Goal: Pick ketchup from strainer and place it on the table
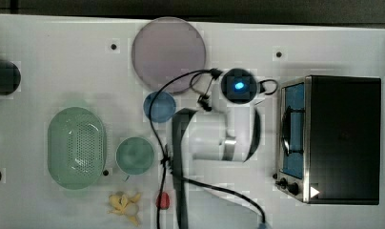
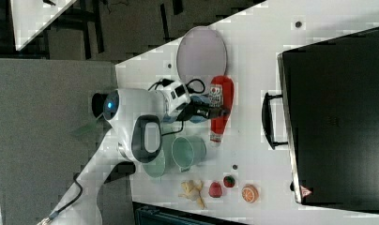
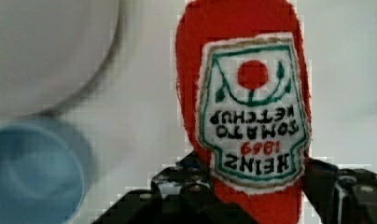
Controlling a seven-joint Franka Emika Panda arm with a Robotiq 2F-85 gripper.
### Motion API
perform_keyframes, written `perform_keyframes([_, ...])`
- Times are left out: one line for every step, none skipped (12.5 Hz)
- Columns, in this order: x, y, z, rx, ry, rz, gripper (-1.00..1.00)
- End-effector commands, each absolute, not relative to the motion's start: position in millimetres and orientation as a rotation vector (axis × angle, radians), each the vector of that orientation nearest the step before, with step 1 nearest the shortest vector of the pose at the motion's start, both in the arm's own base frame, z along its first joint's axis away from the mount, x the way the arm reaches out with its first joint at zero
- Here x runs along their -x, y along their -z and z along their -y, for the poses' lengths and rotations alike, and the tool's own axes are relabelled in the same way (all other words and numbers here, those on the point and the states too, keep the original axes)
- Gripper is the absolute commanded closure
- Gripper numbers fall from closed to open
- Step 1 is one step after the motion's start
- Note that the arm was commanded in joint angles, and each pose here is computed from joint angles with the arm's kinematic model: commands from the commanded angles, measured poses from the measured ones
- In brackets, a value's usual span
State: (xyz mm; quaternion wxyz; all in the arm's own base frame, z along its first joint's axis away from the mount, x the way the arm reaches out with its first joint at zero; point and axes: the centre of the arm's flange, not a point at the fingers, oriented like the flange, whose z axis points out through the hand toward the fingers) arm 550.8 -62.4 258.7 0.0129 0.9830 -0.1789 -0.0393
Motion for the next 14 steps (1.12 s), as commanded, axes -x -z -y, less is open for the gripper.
perform_keyframes([-541, -241, 33, -3.096, 0.097, 0.420, -0.16])
perform_keyframes([-538, -227, 32, -3.102, 0.107, 0.420, -0.16])
perform_keyframes([-537, -214, 31, -3.107, 0.125, 0.420, -0.16])
perform_keyframes([-536, -200, 30, -3.112, 0.142, 0.420, -0.16])
perform_keyframes([-535, -187, 30, -3.118, 0.150, 0.422, -0.24])
perform_keyframes([-536, -179, 29, -3.126, 0.130, 0.423, -0.43])
perform_keyframes([-539, -178, 29, -3.133, 0.091, 0.426, -0.65])
perform_keyframes([-541, -184, 29, -3.134, 0.063, 0.424, -0.87])
perform_keyframes([-546, -197, 29, -3.131, 0.036, 0.423, -1.00])
perform_keyframes([-552, -217, 31, -3.125, 0.004, 0.423, -1.00])
perform_keyframes([-559, -241, 33, -3.117, -0.029, 0.425, -1.00])
perform_keyframes([-567, -268, 35, -3.107, -0.057, 0.428, -1.00])
perform_keyframes([-575, -299, 37, -3.096, -0.086, 0.433, -1.00])
perform_keyframes([-583, -331, 40, -3.084, -0.114, 0.449, -1.00])
